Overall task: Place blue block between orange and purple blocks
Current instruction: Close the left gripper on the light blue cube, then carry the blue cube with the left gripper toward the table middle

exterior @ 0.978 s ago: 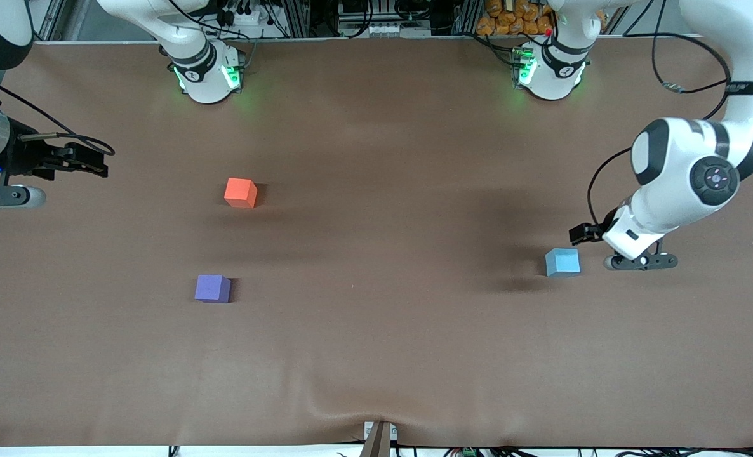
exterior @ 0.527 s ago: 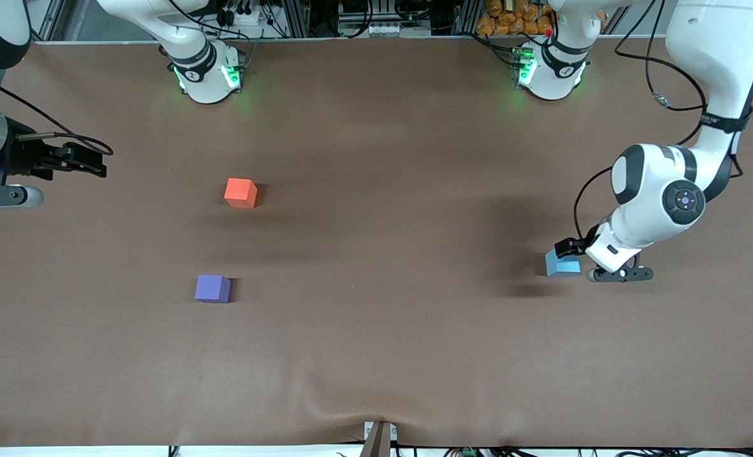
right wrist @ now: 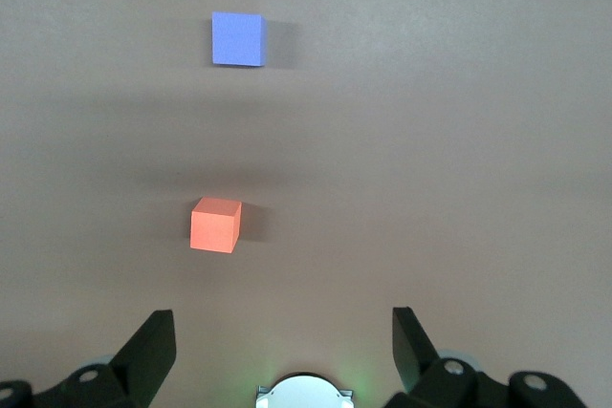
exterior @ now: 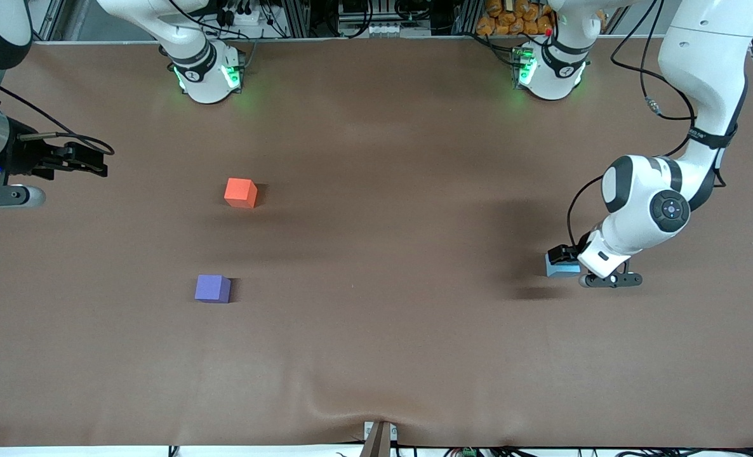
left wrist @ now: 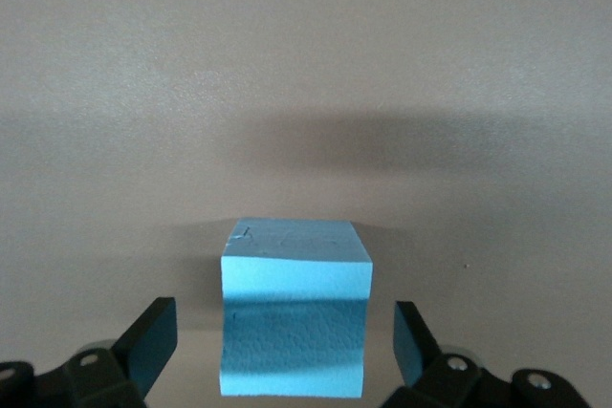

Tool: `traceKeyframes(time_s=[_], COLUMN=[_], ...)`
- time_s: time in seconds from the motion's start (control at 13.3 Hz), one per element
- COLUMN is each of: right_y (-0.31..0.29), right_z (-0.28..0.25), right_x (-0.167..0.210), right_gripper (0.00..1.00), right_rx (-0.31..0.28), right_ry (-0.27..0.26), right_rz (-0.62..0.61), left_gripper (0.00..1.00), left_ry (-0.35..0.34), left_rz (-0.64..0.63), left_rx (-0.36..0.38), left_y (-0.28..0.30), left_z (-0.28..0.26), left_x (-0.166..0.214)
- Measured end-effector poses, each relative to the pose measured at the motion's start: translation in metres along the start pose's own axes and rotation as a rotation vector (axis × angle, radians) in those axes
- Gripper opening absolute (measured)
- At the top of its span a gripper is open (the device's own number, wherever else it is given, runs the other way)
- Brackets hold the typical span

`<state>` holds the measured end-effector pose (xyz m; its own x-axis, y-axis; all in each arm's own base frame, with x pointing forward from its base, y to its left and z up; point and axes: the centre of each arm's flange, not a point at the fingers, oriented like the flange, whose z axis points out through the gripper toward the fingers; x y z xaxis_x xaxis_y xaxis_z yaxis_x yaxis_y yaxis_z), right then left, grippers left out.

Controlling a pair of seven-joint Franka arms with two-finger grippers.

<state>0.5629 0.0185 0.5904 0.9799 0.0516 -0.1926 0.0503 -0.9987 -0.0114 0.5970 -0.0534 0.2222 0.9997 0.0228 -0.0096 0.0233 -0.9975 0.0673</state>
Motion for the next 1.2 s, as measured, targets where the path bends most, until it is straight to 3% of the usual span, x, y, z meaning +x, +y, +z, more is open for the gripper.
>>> traceKeyframes(time_s=[0.15,0.45,0.53,0.75,1.2], right_y=[-0.005,-0.013,-0.013,-0.014,-0.019], right_z=[0.0,0.0,0.0,0.0,0.001], right_x=[0.0,0.0,0.0,0.0,0.0], right_gripper=[1.0,1.0,1.0,1.0,1.0], right_rx=[-0.001,-0.004,-0.004,-0.004,-0.006], right_ry=[0.0,0.0,0.0,-0.001,-0.001], right_rz=[-0.009,-0.024,-0.024,-0.024,-0.034], left_gripper=[1.0,0.62,0.57,0.57,0.54], left_ry=[-0.008,-0.012,-0.01,-0.011,0.044], left_rz=[-0.001,0.006,0.012,0.063,0.175], left_rx=[-0.002,-0.004,-0.005,-0.007,-0.024], left_y=[0.0,0.003,0.006,0.037,0.166], left_z=[0.008,0.014,0.013,0.014,-0.018], left_x=[-0.001,-0.001,-0.001,-0.004,-0.005])
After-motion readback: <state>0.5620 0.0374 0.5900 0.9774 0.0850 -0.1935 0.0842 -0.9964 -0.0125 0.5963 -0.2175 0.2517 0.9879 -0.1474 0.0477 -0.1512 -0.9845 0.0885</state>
